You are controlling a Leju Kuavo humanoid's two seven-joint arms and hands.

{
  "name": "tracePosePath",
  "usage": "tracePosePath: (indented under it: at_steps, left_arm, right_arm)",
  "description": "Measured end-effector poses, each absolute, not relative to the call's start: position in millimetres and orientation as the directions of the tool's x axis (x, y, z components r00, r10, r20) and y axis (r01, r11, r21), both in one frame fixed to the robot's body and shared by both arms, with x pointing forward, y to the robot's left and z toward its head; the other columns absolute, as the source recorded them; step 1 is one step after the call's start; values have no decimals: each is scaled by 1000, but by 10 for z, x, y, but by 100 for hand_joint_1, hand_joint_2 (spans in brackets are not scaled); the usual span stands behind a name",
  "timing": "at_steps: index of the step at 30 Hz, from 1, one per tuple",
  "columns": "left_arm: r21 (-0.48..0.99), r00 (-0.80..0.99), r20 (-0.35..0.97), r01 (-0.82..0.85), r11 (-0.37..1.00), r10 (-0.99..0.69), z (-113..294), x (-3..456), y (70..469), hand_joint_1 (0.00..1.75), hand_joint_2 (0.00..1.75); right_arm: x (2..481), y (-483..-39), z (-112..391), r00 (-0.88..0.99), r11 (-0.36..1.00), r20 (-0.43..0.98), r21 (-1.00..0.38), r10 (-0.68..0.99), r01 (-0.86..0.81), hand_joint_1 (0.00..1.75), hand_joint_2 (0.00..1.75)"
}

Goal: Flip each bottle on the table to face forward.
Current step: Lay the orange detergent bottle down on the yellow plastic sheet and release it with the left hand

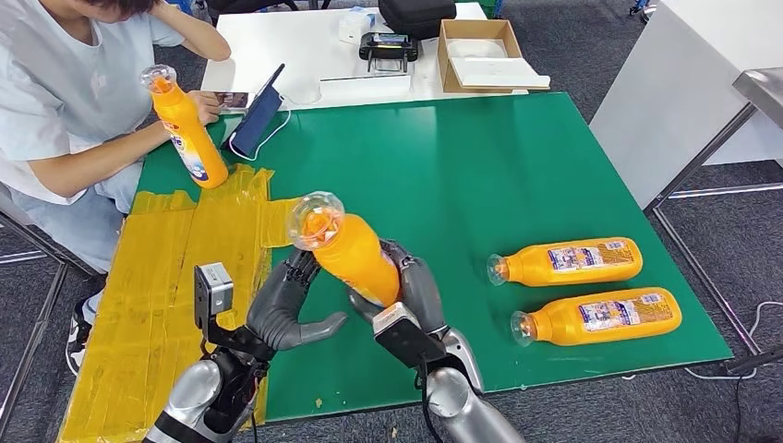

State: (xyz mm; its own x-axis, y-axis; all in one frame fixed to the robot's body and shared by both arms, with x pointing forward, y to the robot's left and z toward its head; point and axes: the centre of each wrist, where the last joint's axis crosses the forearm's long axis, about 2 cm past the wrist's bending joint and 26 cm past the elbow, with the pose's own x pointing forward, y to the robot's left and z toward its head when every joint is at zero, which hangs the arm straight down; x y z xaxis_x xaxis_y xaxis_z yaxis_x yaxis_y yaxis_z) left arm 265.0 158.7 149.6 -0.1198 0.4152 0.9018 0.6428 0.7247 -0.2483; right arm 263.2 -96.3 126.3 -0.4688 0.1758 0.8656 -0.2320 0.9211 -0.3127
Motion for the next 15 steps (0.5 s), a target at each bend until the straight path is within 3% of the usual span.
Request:
tracePosePath:
  at_steps: [15]
  left_arm:
    - [-268, -116, 896, 629, 730, 429, 1500, 2700, 1620, 0, 175]
  right_arm:
    - [2511, -621, 1078, -469, 802, 858, -425, 210, -420, 175, 175]
